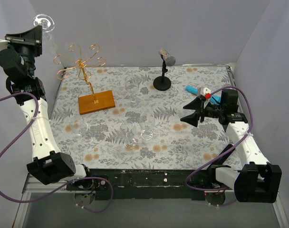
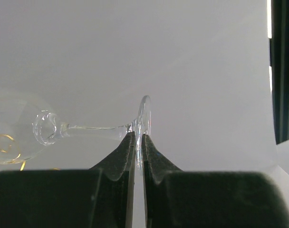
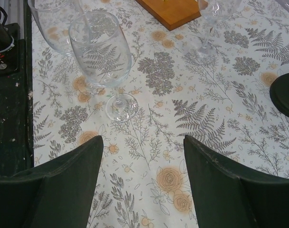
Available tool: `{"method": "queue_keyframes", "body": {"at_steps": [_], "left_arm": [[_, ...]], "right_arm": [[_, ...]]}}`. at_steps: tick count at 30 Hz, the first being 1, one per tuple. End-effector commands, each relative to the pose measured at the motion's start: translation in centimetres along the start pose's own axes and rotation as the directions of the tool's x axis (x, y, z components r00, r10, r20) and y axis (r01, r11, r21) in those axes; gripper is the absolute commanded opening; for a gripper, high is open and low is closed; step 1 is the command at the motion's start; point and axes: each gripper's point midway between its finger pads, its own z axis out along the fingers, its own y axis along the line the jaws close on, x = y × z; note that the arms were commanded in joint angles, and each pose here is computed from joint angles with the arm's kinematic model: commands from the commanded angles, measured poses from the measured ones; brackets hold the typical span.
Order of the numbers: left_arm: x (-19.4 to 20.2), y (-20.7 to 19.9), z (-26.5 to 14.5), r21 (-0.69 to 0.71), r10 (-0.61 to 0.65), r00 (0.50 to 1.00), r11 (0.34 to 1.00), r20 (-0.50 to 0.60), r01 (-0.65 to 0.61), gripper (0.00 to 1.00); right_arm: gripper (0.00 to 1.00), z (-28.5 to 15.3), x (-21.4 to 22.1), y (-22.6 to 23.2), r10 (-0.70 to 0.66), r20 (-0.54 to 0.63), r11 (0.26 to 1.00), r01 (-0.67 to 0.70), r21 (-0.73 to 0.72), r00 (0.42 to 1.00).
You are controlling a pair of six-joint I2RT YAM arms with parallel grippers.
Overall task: Place the wine glass upside down on the wine glass rack
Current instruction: Turn the wine glass upside down at the wine rack.
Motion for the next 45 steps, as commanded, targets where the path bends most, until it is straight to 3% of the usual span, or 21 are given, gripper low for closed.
{"method": "queue_keyframes", "body": {"at_steps": [1, 11, 22, 45], "left_arm": [[-3.1, -3.4, -3.4, 0.046, 0.091, 0.983, 0.994, 0.158, -0.1, 0.0], [-3.9, -1.8, -5.1, -0.03, 0.158, 0.962, 0.987, 0.221, -0.155, 0.0], [-1.8, 3.4, -6.6, -0.101, 0.042, 0.982, 0.995, 0.183, -0.023, 0.0], [1.2, 10.8, -6.2, -0.214, -0.078, 0.992, 0.972, 0.096, 0.097, 0.0]], "right_arm": [[0.76, -0.1, -1.0, -0.1, -0.033, 0.02, 0.999, 0.034, -0.019, 0.999], [0.76, 0.0, -0.7, -0.3, -0.019, 0.015, 1.0, 0.019, -0.022, 1.0], [0.76, 0.1, -0.5, -0.3, -0.017, 0.008, 1.0, 0.017, -0.023, 1.0], [0.76, 0.1, -0.3, -0.6, -0.016, -0.001, 1.0, 0.016, -0.016, 1.0]]}}
